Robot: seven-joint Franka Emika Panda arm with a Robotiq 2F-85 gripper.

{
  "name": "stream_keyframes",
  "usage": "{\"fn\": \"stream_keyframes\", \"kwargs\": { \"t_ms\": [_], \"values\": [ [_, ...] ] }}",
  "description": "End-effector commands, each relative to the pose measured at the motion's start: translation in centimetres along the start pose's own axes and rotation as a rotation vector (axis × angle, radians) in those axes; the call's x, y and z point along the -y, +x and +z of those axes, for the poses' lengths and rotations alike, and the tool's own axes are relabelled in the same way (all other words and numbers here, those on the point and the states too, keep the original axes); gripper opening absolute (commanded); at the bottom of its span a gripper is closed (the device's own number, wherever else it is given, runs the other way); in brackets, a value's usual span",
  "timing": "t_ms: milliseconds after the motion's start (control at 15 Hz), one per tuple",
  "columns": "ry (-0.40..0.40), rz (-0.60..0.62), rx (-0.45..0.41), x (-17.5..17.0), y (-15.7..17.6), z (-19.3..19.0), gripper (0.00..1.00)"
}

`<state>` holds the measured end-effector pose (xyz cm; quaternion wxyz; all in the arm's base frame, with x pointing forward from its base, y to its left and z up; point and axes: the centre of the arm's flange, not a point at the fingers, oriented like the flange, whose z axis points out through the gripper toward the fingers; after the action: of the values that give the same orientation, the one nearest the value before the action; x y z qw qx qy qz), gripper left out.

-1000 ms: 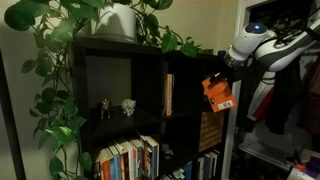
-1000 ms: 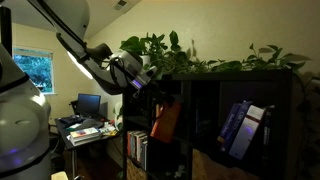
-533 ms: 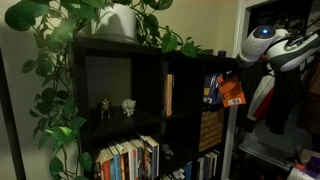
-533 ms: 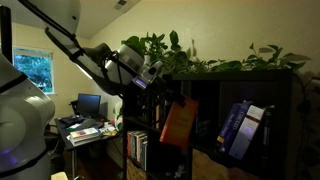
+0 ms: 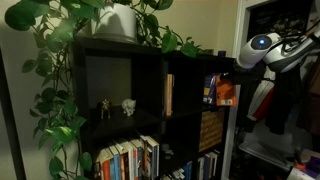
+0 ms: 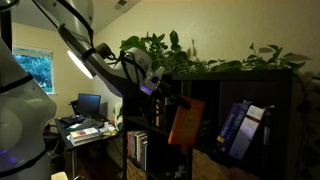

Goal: Move the orange book from the top middle compartment to the top right compartment

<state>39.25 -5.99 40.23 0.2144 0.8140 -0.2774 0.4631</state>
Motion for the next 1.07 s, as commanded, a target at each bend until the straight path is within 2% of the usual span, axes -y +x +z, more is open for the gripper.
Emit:
{"fn": "stream_keyframes", "kwargs": {
  "t_ms": [0,467,1000],
  "values": [
    [0.034,0.050,-0.072,2.9,0.5,4.2,0.04],
    [0.069,0.039,-0.162,6.3,1.4,10.2,0.03],
    [0.035,0.083,-0.225,8.1,1.0,16.7,0.03]
  ]
}}
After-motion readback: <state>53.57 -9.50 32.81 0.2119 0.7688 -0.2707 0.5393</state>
